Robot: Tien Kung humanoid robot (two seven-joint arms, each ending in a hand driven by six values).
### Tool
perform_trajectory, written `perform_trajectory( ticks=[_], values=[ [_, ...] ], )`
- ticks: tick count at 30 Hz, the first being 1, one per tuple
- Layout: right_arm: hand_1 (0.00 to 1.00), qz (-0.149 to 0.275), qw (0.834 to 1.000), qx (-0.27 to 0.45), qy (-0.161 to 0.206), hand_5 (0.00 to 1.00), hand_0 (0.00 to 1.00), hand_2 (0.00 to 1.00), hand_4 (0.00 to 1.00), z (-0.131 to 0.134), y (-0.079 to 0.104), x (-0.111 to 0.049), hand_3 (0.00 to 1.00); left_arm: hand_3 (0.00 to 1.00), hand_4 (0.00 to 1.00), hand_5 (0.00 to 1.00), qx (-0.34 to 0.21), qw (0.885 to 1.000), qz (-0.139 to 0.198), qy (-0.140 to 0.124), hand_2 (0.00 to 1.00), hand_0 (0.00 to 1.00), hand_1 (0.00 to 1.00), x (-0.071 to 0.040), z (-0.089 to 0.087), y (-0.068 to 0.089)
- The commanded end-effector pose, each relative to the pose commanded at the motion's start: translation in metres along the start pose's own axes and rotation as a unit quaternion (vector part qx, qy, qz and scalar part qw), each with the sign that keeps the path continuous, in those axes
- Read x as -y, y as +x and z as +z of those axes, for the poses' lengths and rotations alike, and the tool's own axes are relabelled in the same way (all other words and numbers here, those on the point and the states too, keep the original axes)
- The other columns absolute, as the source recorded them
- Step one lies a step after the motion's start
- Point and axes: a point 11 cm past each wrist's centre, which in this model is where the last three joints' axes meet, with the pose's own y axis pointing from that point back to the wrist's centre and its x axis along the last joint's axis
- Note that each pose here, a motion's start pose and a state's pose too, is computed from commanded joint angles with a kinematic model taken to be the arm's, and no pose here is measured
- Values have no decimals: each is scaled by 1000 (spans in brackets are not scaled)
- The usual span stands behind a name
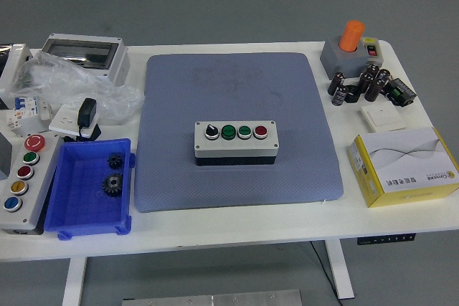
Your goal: Pick up the button,place it on the desk,press the button,press the button
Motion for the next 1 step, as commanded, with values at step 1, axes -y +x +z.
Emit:
perform_trajectory(
  ticks=[1],
  values=[
    [727,1,1000,1,0,837,816,738,977,0,1,0,734,630,735,298,-3,1000,-1,3,619,620,670,0,-2,-1]
  ],
)
